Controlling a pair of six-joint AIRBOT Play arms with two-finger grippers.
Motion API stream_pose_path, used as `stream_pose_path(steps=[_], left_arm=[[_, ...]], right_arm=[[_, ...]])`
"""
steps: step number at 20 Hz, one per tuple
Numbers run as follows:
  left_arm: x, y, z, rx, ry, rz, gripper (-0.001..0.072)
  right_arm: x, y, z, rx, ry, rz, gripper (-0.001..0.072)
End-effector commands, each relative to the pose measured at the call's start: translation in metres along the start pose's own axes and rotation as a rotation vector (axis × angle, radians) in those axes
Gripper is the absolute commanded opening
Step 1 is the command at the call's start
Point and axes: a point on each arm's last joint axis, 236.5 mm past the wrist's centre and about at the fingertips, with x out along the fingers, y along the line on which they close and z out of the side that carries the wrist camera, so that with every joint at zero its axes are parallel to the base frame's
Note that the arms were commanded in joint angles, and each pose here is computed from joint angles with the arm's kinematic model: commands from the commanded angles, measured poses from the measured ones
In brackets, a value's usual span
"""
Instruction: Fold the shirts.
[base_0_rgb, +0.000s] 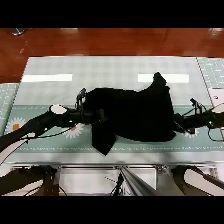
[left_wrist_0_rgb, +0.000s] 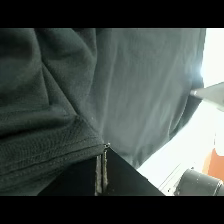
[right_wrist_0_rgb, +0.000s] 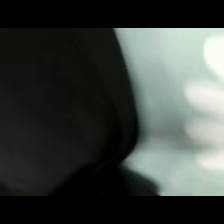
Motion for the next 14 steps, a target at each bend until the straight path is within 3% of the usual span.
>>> stream_pose_path(steps=[1,4,8,11,14], left_arm=[[-0.010,-0.001,0.007,0.010,0.002,-0.027,0.0025],[-0.057,-0.033,0.060,0.056,-0.089,-0.140,0.0023],[-0.198,-0.178,0.159,0.413,-0.418,-0.306,0.0023],[-0.334,-0.293,0.171,0.692,-0.725,-0.316,0.0022],[-0.440,-0.354,0.138,0.866,-0.995,-0.152,0.0023]], right_arm=[[-0.002,0.032,0.010,-0.108,0.002,0.054,0.0021],[-0.067,0.092,0.058,-0.244,-0.138,0.140,0.0021],[-0.253,0.200,0.129,-0.422,-0.621,0.169,0.0020],[-0.392,0.277,0.091,-0.612,-0.928,0.198,0.0020],[-0.484,0.309,0.000,-0.765,-1.205,0.147,0.0020]])
